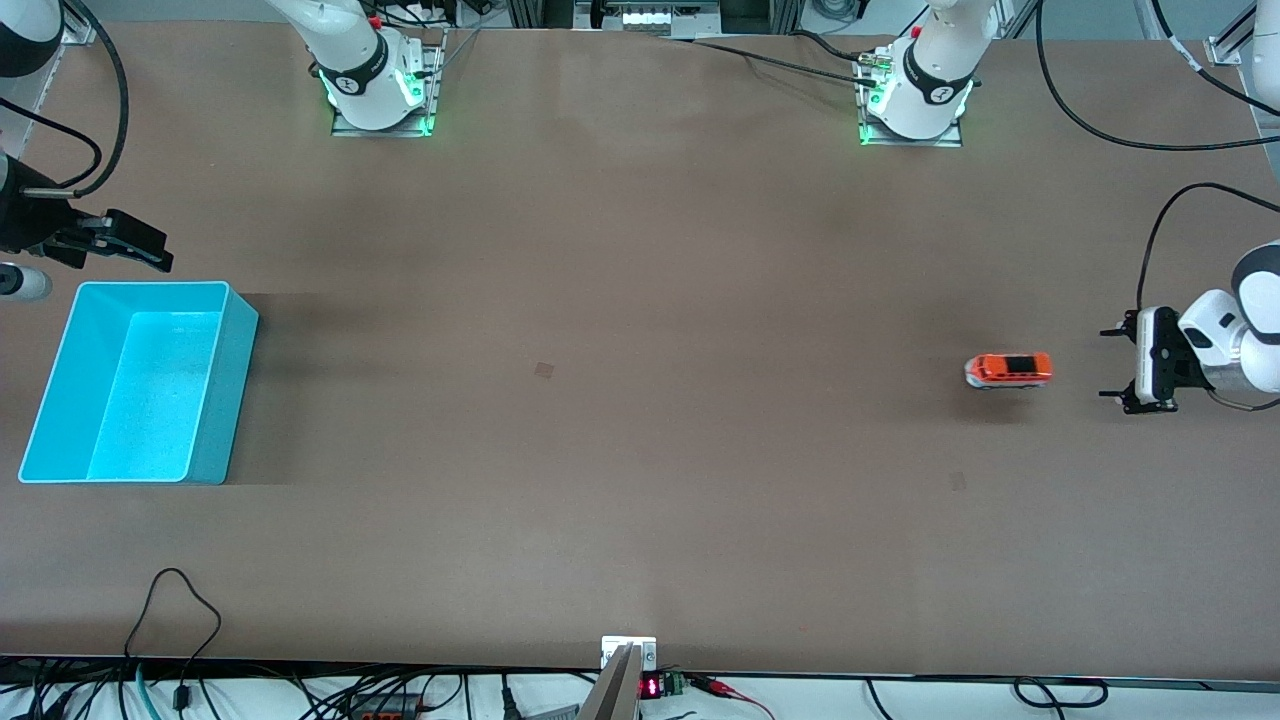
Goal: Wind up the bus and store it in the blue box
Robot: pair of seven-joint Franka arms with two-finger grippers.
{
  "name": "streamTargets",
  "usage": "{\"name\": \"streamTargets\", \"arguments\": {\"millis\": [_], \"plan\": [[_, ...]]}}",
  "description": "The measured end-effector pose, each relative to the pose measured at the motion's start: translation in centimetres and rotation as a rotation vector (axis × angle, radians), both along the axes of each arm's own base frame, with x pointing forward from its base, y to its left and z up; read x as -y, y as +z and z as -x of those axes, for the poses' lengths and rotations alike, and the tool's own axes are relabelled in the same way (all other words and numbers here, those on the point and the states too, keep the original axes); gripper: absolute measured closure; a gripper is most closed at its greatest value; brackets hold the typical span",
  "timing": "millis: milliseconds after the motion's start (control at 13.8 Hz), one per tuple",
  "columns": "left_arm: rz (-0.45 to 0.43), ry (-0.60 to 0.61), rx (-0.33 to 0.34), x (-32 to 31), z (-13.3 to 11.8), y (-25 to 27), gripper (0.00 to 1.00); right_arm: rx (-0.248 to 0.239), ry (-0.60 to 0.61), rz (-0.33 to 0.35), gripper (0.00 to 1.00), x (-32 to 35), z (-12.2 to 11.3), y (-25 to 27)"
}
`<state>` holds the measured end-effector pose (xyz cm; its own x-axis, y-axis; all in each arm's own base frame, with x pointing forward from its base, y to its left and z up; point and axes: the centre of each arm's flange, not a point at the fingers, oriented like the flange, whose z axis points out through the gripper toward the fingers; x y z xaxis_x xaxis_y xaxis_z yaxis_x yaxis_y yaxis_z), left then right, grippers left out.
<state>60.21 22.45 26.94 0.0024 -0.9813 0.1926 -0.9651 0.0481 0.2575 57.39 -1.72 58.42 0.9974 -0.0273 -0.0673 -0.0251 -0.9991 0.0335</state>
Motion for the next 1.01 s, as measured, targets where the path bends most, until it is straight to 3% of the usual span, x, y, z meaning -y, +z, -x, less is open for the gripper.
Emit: {"name": "streamTargets", "arguments": {"millis": [433,722,1011], "plan": [[-0.025,0.035,-0.051,2.0,-1.1,2.4,0.00,0.000,0.000,0.000,0.00,0.0,0.0,0.0],[-0.107,0.029,-0.085,9.5,-4.0,8.0,0.00,0.000,0.000,0.000,0.00,0.0,0.0,0.0],[-0.186,0.154,-0.095,16.9,-5.0,11.7,0.00,0.000,0.000,0.000,0.00,0.0,0.0,0.0]]}}
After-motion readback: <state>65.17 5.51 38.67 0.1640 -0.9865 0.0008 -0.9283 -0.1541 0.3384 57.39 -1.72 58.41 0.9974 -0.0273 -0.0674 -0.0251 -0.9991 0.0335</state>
